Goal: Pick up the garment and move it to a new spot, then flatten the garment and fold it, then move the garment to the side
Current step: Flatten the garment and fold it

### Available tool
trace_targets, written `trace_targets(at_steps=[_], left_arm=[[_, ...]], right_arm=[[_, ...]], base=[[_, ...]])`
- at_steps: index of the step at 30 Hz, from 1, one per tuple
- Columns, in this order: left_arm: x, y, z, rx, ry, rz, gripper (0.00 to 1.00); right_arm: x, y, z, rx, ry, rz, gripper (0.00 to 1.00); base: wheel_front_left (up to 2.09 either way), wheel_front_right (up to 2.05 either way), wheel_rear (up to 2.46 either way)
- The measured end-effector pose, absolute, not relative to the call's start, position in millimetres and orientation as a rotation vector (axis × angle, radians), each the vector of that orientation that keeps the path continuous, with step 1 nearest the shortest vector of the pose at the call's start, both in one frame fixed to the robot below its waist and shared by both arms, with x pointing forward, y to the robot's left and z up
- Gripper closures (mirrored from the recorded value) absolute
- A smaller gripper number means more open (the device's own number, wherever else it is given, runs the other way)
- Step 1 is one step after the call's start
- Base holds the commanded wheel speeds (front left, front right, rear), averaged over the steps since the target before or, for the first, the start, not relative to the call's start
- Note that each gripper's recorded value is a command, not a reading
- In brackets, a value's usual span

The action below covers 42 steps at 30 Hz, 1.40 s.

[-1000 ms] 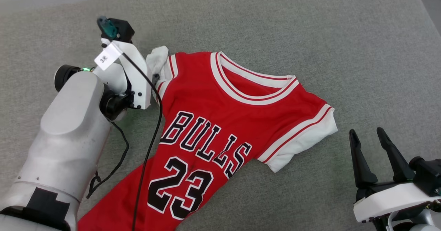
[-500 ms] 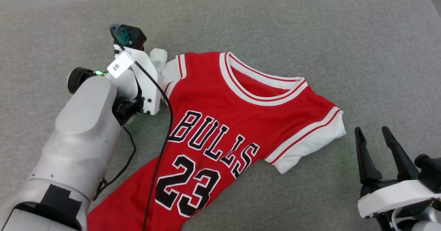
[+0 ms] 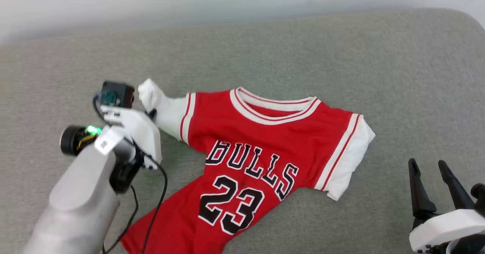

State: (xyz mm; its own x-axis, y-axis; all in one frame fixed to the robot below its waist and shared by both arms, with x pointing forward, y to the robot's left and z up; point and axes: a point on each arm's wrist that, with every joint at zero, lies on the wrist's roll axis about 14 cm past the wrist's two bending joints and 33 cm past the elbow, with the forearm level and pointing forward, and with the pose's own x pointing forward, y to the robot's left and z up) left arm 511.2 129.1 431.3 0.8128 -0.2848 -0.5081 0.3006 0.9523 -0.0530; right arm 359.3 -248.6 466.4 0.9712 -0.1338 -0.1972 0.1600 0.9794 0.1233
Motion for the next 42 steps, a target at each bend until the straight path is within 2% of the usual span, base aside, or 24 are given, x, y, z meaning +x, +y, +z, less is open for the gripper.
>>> trace_targets(at_steps=[5, 13, 17, 18, 19, 20, 32, 37, 42], left_arm=[[465, 161, 429, -0.048, 0.514, -0.205, 1.00], [375, 193, 398, -0.184, 0.597, -0.036, 1.00], [353, 195, 395, -0.223, 0.600, -0.004, 1.00], [350, 194, 396, -0.232, 0.589, -0.004, 0.94], [349, 193, 398, -0.238, 0.571, -0.002, 0.56], [348, 193, 401, -0.237, 0.549, 0.001, 0.00], [363, 191, 490, -0.175, 0.095, -0.019, 0.00], [362, 183, 513, -0.157, 0.000, -0.041, 0.00], [359, 176, 527, -0.151, -0.051, -0.063, 0.00]], right_arm=[[360, -239, 472, 0.144, 0.188, -0.115, 0.00], [355, -230, 478, 0.145, 0.188, -0.081, 0.00], [352, -228, 480, 0.143, 0.194, -0.073, 0.00], [351, -227, 481, 0.144, 0.193, -0.072, 0.00], [351, -227, 482, 0.143, 0.191, -0.072, 0.00], [350, -227, 484, 0.139, 0.189, -0.070, 0.00], [338, -219, 493, 0.132, 0.202, -0.040, 0.00], [337, -216, 481, 0.146, 0.265, -0.032, 0.00], [351, -207, 461, 0.169, 0.384, 0.013, 0.00]], base=[[0.00, 0.00, 0.00], [0.00, 0.00, 0.00], [0.00, 0.00, 0.00], [0.00, 0.00, 0.00], [0.00, 0.00, 0.00], [0.00, 0.00, 0.00], [0.00, 0.00, 0.00], [0.00, 0.00, 0.00], [0.00, 0.00, 0.00]])
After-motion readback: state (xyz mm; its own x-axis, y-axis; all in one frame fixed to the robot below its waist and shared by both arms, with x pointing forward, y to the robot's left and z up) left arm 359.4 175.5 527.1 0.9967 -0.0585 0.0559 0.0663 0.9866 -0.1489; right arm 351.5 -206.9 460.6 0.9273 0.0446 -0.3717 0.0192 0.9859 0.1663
